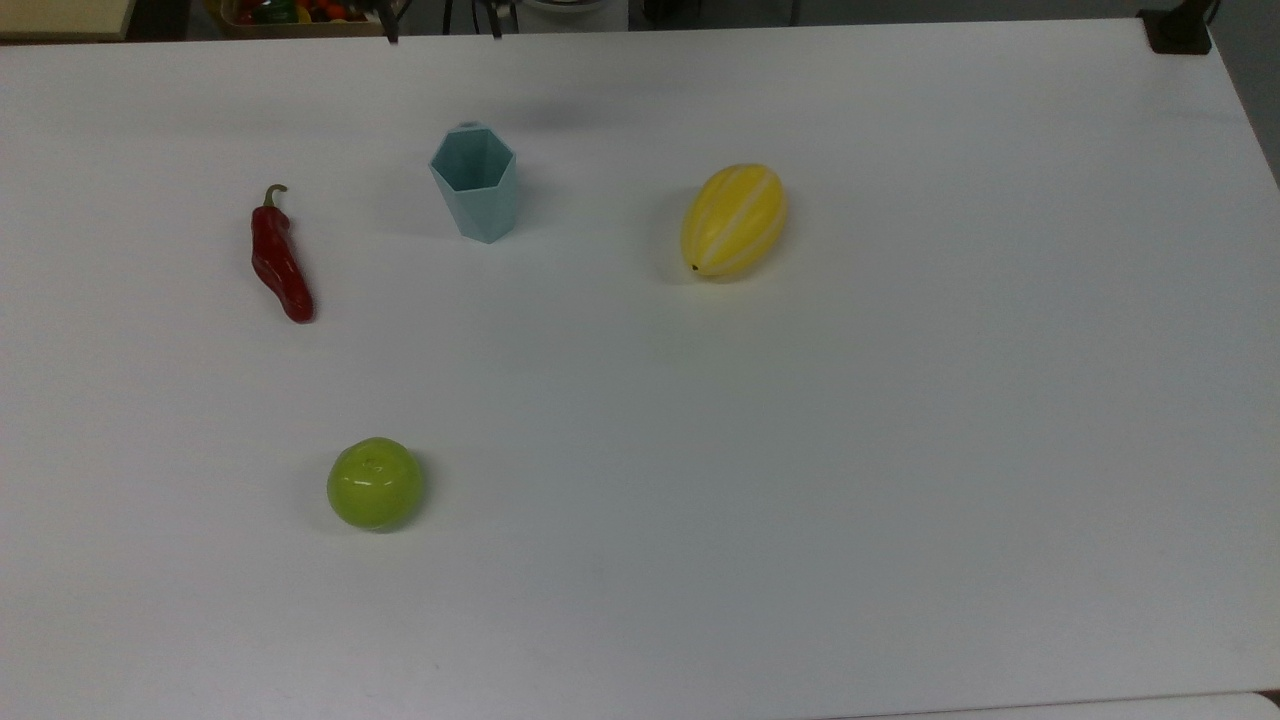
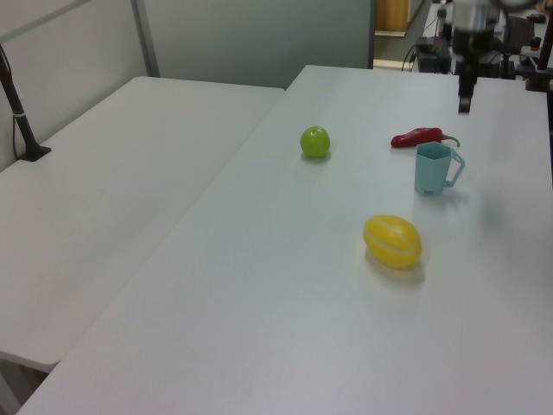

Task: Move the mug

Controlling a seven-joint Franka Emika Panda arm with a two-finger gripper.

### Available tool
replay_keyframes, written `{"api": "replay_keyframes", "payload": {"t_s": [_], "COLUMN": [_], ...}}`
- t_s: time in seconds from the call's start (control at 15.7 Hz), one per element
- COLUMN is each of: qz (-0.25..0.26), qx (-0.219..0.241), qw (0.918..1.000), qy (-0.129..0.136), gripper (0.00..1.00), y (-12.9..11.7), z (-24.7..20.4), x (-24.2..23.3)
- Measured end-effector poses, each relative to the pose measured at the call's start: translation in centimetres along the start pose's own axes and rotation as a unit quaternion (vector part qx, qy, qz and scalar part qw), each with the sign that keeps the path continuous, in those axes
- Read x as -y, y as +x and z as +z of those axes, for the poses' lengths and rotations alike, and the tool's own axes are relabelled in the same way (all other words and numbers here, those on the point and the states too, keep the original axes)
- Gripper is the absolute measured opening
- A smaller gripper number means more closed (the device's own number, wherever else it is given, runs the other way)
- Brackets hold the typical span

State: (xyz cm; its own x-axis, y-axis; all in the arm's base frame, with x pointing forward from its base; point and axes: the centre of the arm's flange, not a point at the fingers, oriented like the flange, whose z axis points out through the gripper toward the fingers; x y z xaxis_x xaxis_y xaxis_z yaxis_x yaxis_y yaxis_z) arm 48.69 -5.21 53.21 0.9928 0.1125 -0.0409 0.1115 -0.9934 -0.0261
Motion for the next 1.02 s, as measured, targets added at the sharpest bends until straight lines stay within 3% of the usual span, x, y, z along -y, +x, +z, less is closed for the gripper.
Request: {"api": "replay_keyframes", "payload": {"t_s": [0.13, 0.32, 0.51, 0.7, 1.02], "qz": [0.004, 0.061, 0.108, 0.099, 0.073], "qx": [0.005, -0.009, -0.03, -0.032, -0.058], "qw": [0.9998, 0.9968, 0.9923, 0.9934, 0.9945], "qy": [0.016, 0.05, 0.053, 0.047, 0.048], "gripper": [1.0, 1.0, 1.0, 1.0, 1.0], "y": [-0.4, -1.0, -1.0, -0.2, 3.6], "z": [-4.4, -10.1, -14.0, -14.6, -12.4], "x": [0.7, 2.1, 4.9, 8.2, 8.3]}}
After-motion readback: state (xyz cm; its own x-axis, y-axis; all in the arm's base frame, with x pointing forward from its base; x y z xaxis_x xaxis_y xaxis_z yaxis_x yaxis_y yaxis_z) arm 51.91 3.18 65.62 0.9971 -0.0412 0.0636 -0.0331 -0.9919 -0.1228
